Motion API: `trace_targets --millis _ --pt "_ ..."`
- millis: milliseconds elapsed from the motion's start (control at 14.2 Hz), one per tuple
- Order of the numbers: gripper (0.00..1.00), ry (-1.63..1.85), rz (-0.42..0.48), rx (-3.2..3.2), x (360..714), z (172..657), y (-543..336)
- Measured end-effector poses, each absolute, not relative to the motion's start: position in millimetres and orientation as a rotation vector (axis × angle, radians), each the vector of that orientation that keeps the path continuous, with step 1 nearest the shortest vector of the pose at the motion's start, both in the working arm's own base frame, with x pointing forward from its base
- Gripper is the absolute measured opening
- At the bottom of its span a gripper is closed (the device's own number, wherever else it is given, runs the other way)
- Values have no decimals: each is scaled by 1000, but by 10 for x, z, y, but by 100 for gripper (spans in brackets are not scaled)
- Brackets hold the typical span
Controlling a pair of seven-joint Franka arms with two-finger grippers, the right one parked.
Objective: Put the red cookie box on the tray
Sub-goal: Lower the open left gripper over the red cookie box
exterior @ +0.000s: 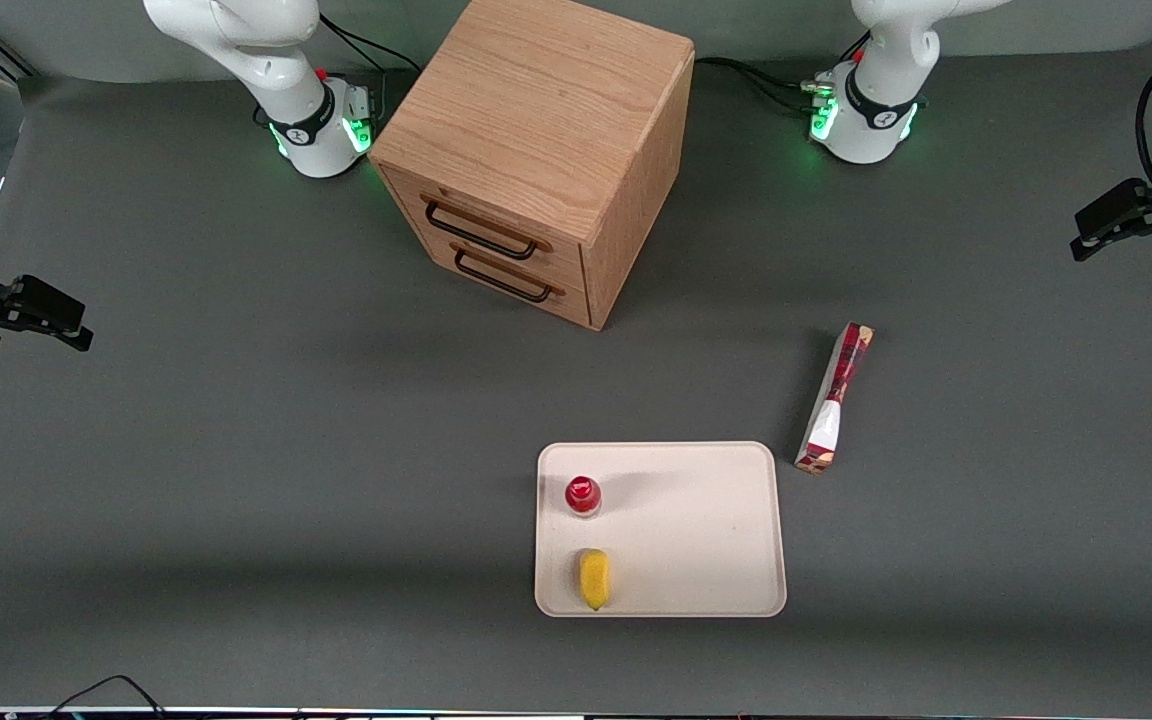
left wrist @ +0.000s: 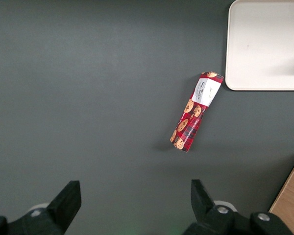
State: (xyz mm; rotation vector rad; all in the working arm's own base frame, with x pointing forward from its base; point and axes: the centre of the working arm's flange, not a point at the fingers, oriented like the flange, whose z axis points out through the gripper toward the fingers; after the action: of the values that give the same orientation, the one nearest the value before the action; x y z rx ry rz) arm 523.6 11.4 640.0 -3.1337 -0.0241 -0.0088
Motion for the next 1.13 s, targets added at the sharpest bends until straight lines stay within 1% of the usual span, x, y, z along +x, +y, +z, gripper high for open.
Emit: trace_targets --millis 353,494,565,635,776,1129 --pt "100 -20 14 -3135 5253 6329 117" --pt "100 -13 67 -3136 5257 6159 101" --pt "100 2 99 -3137 5307 5941 55" --pt "100 20 95 -3139 5381 5773 4" --pt "100 78 39 -3147 5597 5342 -183" --pt "100 204 61 -3168 6099 3991 -687"
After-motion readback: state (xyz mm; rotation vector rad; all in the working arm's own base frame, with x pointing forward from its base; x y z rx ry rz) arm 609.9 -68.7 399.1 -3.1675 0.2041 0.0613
